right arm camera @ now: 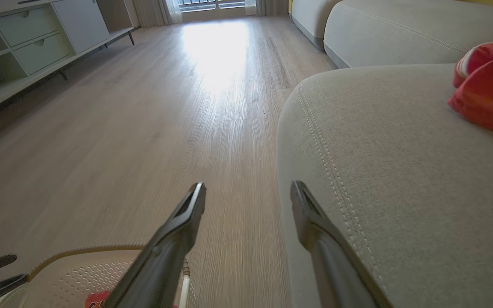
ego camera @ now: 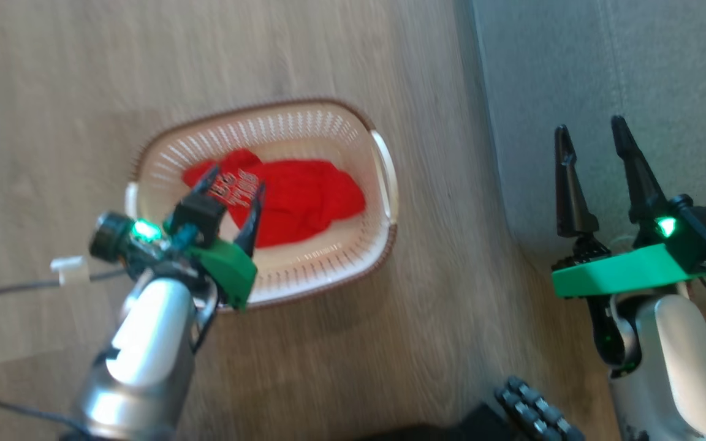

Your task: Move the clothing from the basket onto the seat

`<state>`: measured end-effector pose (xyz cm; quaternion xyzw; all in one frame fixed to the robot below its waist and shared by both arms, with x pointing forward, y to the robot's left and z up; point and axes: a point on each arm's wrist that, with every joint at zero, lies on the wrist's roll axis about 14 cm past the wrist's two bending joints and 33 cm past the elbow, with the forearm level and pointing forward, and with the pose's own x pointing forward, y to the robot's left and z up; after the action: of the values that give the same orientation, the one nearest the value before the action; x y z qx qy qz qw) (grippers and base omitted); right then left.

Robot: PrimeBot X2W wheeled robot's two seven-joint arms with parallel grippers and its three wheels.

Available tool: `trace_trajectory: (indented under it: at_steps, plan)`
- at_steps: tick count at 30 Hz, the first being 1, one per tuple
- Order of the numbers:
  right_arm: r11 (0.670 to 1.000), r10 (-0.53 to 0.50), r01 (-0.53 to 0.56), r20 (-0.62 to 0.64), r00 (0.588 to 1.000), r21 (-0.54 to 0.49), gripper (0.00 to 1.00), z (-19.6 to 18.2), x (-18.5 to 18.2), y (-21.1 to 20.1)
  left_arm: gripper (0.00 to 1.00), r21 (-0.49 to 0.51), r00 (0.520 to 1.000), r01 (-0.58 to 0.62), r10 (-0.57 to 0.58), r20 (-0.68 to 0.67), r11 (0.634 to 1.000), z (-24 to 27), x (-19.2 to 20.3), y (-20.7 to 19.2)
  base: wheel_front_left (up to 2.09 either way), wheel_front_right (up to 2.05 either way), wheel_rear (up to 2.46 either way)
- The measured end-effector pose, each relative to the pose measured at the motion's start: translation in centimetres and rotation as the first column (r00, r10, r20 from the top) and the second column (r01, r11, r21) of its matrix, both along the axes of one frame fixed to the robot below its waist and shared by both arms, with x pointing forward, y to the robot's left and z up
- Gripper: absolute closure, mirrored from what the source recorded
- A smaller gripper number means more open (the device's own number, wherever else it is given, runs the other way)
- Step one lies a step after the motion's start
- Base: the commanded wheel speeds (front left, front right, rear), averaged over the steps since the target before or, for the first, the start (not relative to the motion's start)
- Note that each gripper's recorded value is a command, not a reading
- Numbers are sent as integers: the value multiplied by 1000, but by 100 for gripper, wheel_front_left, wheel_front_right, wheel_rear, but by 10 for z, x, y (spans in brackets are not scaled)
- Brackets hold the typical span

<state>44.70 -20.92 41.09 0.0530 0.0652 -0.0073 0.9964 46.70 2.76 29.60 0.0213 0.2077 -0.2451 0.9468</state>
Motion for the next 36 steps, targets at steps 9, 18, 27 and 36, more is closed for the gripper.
trace_trajectory:
  at_steps: [9, 18, 27, 36]
  plan:
    - [999, -8, 5, -78, 997, -34, 0, -36, 5, -6, 0, 90, 972, 195, -181, -152, 977, -89, 5, -24, 0, 0, 0]
    - [1000, -21, 19, -128, 992, -15, 0, -61, 8, -10, 0, 170, 857, 475, -409, -313, 864, -160, -17, -47, 0, 0, 0]
    - [1000, -28, 29, -166, 986, 0, 0, -77, 7, -12, 0, 223, 760, 599, -458, -460, 769, -204, -28, -46, 0, 0, 0]
    - [999, -36, 37, -169, 985, 0, 0, -79, 7, -15, 0, 270, 728, 606, -386, -567, 748, -224, -32, -41, 0, 0, 0]
